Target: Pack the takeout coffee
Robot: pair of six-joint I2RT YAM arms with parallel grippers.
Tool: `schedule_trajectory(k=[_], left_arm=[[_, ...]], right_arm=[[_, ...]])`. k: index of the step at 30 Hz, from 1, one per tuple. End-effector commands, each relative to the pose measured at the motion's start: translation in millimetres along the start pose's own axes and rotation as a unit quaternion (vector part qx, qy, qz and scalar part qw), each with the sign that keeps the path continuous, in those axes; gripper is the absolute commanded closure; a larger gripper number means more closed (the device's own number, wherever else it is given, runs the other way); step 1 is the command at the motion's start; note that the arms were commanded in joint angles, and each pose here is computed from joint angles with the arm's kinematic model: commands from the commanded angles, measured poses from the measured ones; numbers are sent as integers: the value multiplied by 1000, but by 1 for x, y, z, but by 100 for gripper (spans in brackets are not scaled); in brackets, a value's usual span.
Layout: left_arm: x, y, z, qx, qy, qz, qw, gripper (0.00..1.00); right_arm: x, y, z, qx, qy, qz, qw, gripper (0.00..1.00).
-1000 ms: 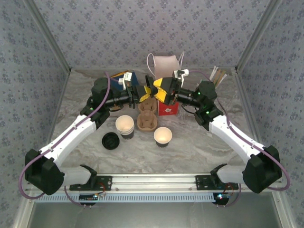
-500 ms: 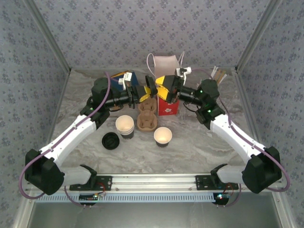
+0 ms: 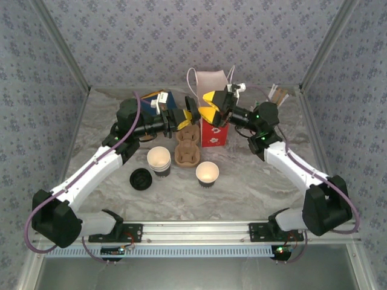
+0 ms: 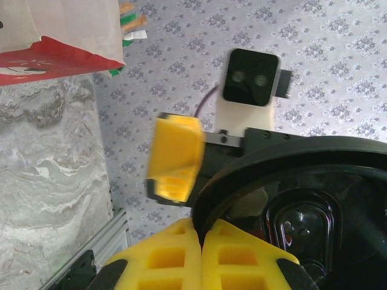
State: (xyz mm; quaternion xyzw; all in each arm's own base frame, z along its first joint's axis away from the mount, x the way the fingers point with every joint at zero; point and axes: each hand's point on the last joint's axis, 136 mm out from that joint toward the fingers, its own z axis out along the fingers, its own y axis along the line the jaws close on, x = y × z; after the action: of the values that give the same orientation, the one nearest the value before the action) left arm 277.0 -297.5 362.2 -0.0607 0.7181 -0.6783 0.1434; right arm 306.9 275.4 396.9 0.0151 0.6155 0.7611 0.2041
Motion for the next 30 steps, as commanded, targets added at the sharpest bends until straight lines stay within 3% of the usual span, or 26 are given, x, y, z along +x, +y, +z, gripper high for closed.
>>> schedule_trajectory(k=[1, 6, 15, 30], left_arm=[[-1, -9, 0, 12, 7, 20, 1000, 100], [-2, -11, 2, 12, 10, 21, 1000, 100], [-2, -11, 0, 12, 6, 23, 1000, 100], [-4, -13, 3, 22, 8, 23, 999, 100]], right_arm=[[-1, 6, -5, -27, 4, -10, 1000, 7], [-11, -9, -9, -21, -10, 11, 1000, 6], [-2, 12, -6, 5, 3, -27, 1000, 4], [20, 28, 4, -12, 16, -35, 999, 4]])
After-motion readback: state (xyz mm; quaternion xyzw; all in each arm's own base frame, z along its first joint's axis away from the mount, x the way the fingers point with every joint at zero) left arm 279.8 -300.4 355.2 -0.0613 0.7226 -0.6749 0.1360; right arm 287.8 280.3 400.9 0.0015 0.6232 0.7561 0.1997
